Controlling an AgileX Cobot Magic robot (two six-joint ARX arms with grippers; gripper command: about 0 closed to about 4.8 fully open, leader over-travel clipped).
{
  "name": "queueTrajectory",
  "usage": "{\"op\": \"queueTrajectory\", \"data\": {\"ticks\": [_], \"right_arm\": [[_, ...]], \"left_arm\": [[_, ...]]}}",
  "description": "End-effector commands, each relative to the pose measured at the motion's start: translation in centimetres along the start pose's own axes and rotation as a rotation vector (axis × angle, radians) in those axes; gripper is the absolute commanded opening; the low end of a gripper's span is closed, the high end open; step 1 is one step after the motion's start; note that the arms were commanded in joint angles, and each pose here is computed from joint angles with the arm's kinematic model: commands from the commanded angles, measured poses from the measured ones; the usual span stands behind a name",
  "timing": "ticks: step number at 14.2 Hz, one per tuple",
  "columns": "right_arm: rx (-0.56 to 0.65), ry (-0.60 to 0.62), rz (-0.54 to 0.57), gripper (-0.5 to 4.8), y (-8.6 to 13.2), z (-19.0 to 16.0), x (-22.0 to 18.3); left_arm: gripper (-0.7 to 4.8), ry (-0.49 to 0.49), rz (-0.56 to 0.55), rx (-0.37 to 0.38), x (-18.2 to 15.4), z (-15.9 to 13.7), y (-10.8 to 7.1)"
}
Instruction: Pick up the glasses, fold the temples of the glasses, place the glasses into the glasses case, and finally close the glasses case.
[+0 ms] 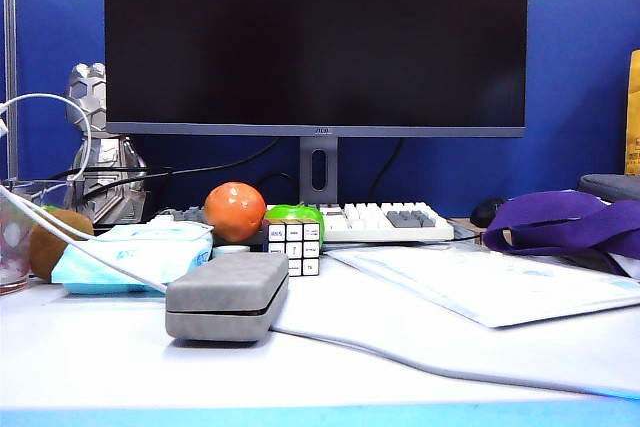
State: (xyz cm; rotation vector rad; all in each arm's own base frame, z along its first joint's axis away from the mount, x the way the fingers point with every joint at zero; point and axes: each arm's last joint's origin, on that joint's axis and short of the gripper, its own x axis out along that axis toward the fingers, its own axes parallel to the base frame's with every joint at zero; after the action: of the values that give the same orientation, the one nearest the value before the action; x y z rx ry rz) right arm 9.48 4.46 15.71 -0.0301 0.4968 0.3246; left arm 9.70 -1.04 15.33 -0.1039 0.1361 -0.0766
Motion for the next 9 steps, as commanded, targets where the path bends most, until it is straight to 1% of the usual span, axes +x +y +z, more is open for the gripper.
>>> {"op": "queueTrajectory", "data": {"ticks": [1,2,3,5,6,7,8,9], "right_arm": [[0.006,-0.022,0.001,-0.05,0.0,0.3,-0.1],[0.006,-0.022,0.000,-0.05,0.0,0.3,-0.1],[0.006,-0.022,0.004,-0.05,0.0,0.3,-0.1],[0.014,-0.058,0.004,-0.05,-0.1,0.2,-0.3],[0.052,-0.192,-0.108,-0.05,-0.9,-1.5,0.0],[0.068,-0.272,-0.169,-0.05,-1.3,-1.0,-0.3],[0.083,-0.362,-0.253,-0.04,-2.3,-0.9,-0.5],[0.085,-0.354,-0.245,-0.04,-2.5,-1.0,-0.4]], "left_arm": [[-0.05,0.046,0.057,0.264,-0.1,-0.4,0.5],[-0.05,0.041,0.062,0.249,-0.1,-0.4,0.5],[-0.04,0.039,0.036,0.228,-0.1,-0.4,0.5],[-0.04,0.039,0.036,0.227,-0.1,-0.4,0.5],[-0.04,0.039,0.036,0.228,-0.1,-0.4,0.5],[-0.04,0.039,0.036,0.228,-0.1,-0.4,0.5],[-0.04,0.039,0.037,0.227,-0.1,-0.4,0.5],[-0.04,0.039,0.037,0.227,-0.1,-0.4,0.5]]}}
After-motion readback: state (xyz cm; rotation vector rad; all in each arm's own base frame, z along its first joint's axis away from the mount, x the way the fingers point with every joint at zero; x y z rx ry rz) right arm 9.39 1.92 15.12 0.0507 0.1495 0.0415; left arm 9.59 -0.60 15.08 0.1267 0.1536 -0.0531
